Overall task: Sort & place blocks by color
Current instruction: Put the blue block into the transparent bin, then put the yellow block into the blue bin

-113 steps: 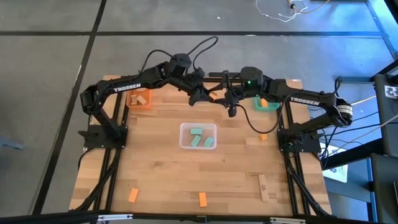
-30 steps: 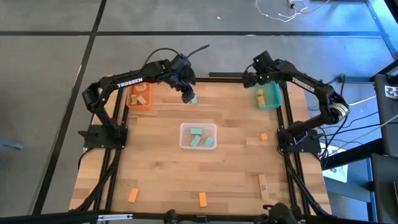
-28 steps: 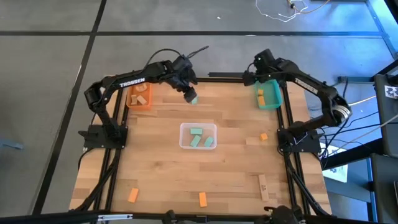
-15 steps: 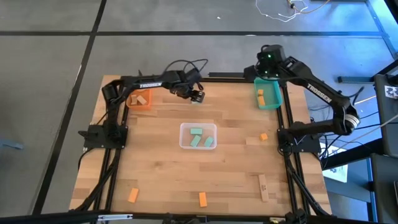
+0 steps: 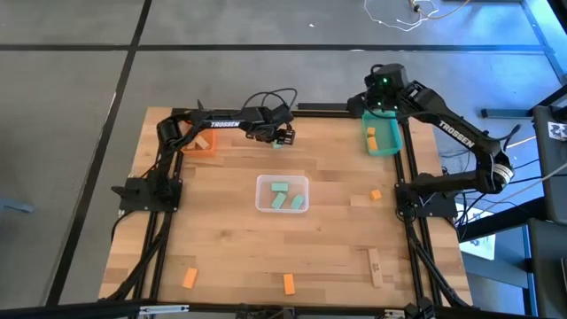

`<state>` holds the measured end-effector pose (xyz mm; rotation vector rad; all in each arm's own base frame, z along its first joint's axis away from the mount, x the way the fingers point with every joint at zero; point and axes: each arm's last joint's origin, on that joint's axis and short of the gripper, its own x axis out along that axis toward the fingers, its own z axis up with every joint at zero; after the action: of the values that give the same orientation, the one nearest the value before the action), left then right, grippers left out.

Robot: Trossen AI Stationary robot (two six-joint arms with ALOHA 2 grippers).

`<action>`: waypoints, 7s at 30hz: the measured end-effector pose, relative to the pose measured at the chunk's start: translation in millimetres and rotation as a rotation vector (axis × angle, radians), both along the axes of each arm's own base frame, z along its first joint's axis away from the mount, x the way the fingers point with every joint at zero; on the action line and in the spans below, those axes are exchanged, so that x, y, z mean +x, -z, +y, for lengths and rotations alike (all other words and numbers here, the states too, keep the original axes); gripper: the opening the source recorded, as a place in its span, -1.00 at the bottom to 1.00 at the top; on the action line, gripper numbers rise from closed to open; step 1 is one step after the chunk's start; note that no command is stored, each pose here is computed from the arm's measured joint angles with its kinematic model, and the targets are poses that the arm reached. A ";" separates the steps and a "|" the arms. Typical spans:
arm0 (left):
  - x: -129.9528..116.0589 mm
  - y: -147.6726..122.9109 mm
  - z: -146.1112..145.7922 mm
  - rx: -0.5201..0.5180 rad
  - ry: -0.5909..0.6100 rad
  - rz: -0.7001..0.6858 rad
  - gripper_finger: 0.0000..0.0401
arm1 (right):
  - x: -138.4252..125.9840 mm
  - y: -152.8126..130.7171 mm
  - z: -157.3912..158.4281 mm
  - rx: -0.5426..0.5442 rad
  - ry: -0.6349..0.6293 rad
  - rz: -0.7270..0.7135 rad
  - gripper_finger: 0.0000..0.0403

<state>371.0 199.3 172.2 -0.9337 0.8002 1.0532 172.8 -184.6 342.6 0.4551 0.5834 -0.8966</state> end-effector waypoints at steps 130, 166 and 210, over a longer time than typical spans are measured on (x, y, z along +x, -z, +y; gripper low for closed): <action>-36.4 -122.7 -140.8 0.199 0.960 0.150 -0.06 | -36.3 119.4 125.9 0.912 0.031 0.460 0.16; -36.3 -122.4 -140.8 0.209 0.984 0.159 -0.06 | 10.0 202.0 128.4 0.924 0.212 0.794 0.12; -36.3 -122.4 -140.7 0.209 0.983 0.159 -0.06 | 93.8 150.0 97.7 0.599 -0.339 0.510 -0.35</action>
<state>334.7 58.6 294.6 -0.1938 1.0880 0.3261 266.5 -86.9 192.6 0.6420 1.3712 -0.4923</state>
